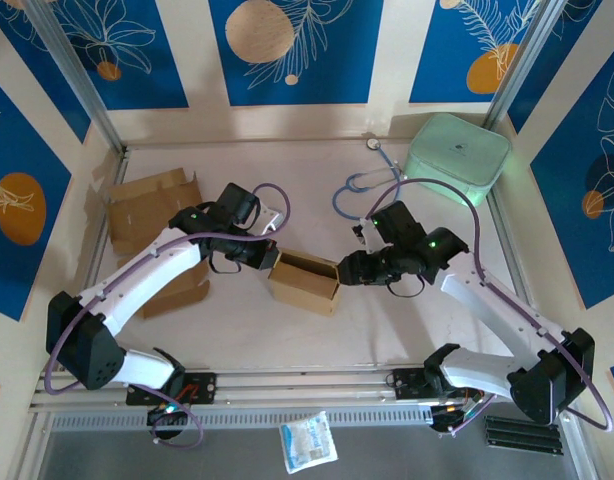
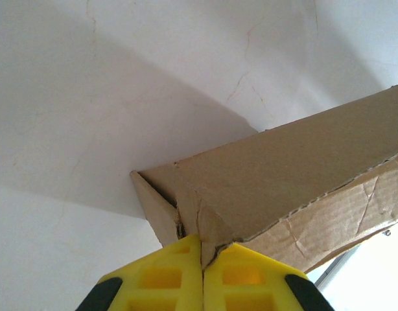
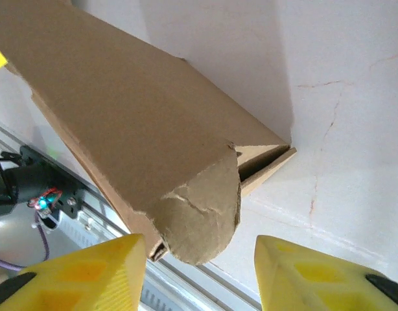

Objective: Fold the paper box

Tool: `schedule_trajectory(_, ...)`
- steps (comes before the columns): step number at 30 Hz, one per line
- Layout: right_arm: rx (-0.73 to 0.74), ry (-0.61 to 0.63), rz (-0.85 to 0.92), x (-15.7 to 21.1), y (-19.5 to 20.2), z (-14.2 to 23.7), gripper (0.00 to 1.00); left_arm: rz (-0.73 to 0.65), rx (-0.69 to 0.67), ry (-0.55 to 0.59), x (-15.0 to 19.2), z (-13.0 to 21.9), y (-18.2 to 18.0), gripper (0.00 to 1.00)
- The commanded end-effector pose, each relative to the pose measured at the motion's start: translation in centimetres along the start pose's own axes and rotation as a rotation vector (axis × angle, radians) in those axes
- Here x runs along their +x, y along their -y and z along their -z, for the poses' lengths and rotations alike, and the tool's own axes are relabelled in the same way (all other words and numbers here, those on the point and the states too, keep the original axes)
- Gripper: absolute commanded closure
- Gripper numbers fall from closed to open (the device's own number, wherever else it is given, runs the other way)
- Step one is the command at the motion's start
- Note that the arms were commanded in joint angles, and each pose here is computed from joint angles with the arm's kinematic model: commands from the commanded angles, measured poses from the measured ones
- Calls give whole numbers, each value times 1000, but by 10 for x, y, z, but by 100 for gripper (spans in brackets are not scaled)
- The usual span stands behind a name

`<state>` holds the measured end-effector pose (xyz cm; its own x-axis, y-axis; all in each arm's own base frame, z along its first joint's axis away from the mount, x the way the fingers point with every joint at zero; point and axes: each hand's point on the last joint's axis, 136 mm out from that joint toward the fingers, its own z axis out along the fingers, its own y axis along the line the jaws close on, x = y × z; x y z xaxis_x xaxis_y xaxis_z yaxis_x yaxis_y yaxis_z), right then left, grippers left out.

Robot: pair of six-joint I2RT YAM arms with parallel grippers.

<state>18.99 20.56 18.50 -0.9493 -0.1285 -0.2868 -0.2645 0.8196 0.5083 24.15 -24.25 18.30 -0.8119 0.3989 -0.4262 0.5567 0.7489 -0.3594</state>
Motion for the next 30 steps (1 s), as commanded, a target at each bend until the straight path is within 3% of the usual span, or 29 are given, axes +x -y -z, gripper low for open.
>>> schedule_trajectory(1,32,15,17,-1,-1,7,55,34,-19,-94,20,-3,-2,93)
schedule_trajectory(10,169,24,80,-8,2,1,73,64,-17,-92,20,-5,-2,91)
schedule_trajectory(15,134,57,22,-14,-7,3,90,86,0,-79,17,-7,1,90)
schedule_trajectory(23,130,88,-132,-19,-5,4,95,104,17,-64,14,-8,4,88)
schedule_trajectory(30,29,74,-195,-23,-18,8,95,101,8,-66,16,-8,3,88)
